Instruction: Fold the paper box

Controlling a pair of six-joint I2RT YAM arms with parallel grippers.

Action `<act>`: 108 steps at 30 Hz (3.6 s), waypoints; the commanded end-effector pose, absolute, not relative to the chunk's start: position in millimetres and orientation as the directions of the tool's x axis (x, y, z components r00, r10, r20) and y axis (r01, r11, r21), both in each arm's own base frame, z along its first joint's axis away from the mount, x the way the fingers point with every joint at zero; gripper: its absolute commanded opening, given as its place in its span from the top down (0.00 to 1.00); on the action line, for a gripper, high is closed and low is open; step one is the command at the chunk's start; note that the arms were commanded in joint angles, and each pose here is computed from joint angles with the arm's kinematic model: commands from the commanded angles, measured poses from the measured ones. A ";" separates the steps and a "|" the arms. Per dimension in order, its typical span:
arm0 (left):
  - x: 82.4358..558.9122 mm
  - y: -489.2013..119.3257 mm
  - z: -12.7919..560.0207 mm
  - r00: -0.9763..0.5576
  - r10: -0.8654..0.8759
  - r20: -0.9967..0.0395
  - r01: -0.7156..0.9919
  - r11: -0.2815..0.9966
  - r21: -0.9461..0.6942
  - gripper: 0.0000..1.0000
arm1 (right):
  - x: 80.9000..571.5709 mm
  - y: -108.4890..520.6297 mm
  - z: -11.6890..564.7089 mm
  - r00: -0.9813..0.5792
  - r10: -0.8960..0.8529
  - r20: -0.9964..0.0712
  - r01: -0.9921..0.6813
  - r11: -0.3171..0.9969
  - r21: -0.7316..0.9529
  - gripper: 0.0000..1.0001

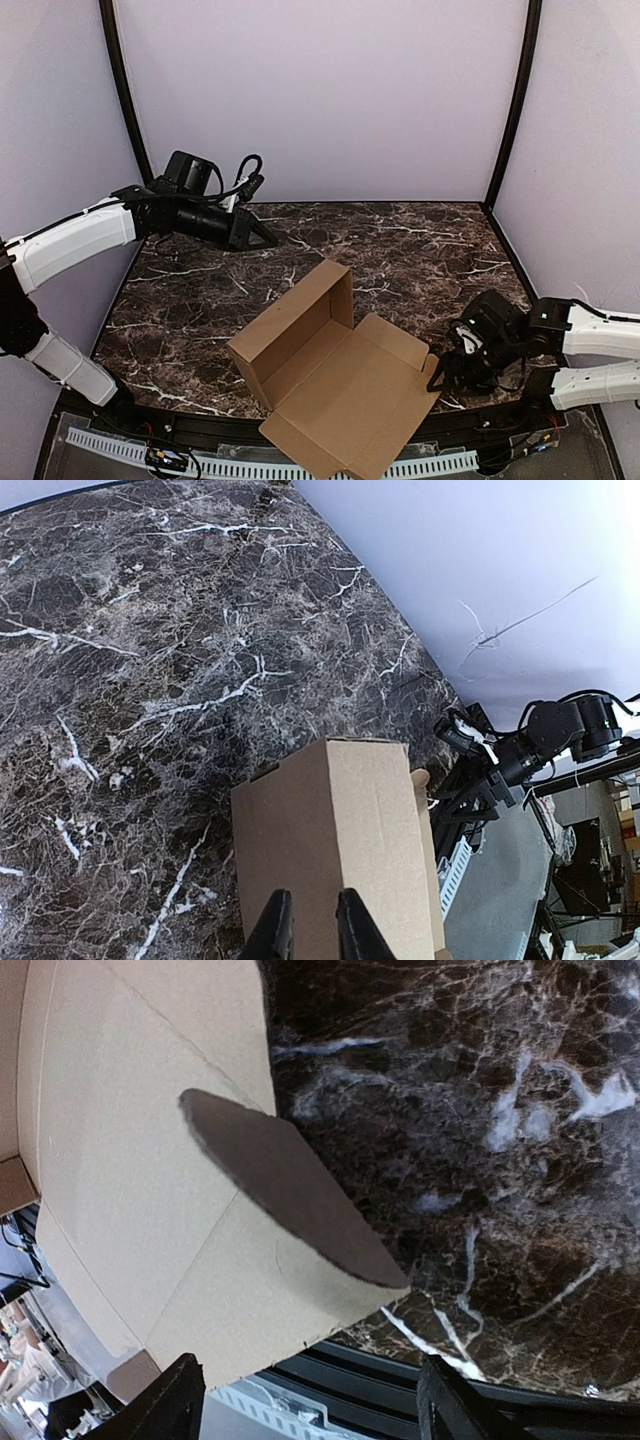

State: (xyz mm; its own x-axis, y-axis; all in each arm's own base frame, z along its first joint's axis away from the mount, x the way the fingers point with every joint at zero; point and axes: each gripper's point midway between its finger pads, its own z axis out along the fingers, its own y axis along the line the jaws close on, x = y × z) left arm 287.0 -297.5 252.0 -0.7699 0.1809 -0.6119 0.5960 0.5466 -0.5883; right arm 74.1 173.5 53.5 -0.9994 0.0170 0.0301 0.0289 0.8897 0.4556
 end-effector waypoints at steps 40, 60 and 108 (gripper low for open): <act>268.7 -271.7 285.8 -0.691 0.197 -0.696 0.653 0.584 -0.483 0.85 | 169.2 223.8 161.2 -0.899 0.045 -0.437 -0.186 0.862 0.471 1.00; 255.4 -228.3 305.0 -0.618 0.172 -0.767 0.624 0.702 -0.344 0.86 | 285.0 265.6 322.3 -0.555 -0.542 -0.631 -0.558 0.805 -0.201 1.00; 240.2 -183.5 287.8 -0.600 0.085 -0.796 0.504 0.813 -0.293 0.89 | 333.0 407.8 316.4 0.166 -0.982 0.088 -0.315 -0.137 -0.939 1.00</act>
